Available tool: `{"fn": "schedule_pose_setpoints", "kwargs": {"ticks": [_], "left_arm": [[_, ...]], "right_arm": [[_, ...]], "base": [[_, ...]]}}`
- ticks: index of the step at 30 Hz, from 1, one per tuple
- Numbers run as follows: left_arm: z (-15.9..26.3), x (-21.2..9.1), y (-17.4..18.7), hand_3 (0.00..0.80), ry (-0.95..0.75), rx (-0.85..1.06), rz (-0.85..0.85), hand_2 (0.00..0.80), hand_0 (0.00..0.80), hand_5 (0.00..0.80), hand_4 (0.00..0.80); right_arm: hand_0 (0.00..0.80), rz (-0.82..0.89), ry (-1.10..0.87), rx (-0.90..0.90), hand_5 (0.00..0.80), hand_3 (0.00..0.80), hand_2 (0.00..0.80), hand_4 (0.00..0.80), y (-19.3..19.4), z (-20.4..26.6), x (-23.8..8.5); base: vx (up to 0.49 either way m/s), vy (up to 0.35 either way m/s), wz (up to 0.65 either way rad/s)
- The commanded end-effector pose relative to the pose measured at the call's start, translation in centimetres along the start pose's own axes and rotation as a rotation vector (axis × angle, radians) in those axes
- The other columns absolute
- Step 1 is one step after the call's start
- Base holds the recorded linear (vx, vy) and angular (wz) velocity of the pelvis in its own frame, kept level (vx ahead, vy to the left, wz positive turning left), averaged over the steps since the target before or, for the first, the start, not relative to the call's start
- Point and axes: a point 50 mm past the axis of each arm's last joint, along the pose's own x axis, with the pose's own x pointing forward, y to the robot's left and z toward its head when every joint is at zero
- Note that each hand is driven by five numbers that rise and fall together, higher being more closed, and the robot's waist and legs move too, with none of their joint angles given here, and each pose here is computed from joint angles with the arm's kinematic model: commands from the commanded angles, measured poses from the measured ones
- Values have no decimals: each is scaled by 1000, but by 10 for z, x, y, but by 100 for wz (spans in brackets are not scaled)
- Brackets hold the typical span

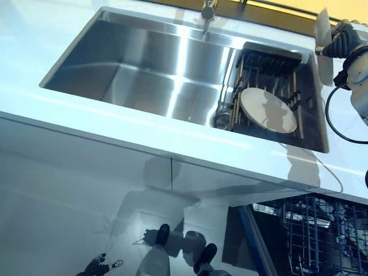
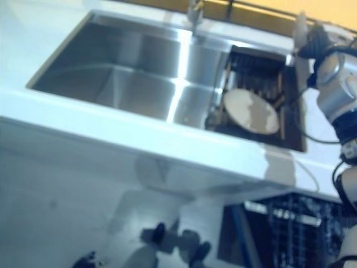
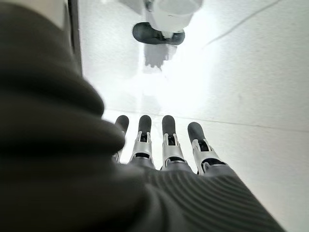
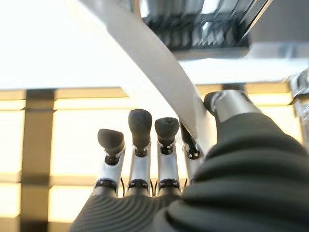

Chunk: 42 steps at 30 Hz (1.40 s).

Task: Take plates into dishwasher

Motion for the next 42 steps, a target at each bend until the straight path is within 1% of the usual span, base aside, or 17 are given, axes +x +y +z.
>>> {"fn": "schedule_pose_setpoints", "kwargs": {"ticks": [1, 6, 12, 21, 26, 31, 42], "left_arm": [[-34, -10, 9, 0, 107, 89, 18, 0, 0, 0, 0], [-37, -11, 9, 0, 112, 107, 22, 0, 0, 0, 0], [-38, -11, 8, 0, 124, 116, 24, 0, 0, 0, 0], [-40, -10, 6, 0, 131, 136, 26, 0, 0, 0, 0], [-39, -9, 4, 0, 136, 148, 17, 0, 0, 0, 0], [-38, -8, 2, 0, 140, 162, 5, 0, 0, 0, 0], [-33, -5, 1, 0, 132, 194, -9, 0, 0, 0, 0]], "right_arm": [[800, -73, 30, 40, 800, 800, 800, 800, -22, -13, -3], [800, -37, 40, 184, 800, 800, 800, 800, -18, -19, -4], [800, 39, 32, 358, 800, 800, 800, 800, -6, -20, -5], [800, 179, 55, 492, 800, 800, 800, 800, 19, -26, -9], [800, 228, 95, 546, 800, 800, 800, 800, 24, -35, -12], [800, 224, 120, 573, 800, 800, 800, 800, 22, -45, -15], [800, 144, 178, 643, 800, 800, 800, 800, -2, -68, -22]], "base": [[-8, -24, -7], [-8, -13, -3], [-4, -2, -1], [-4, -3, -7], [-8, -6, -21], [-28, -12, -22], [-4, -19, -20]]}}
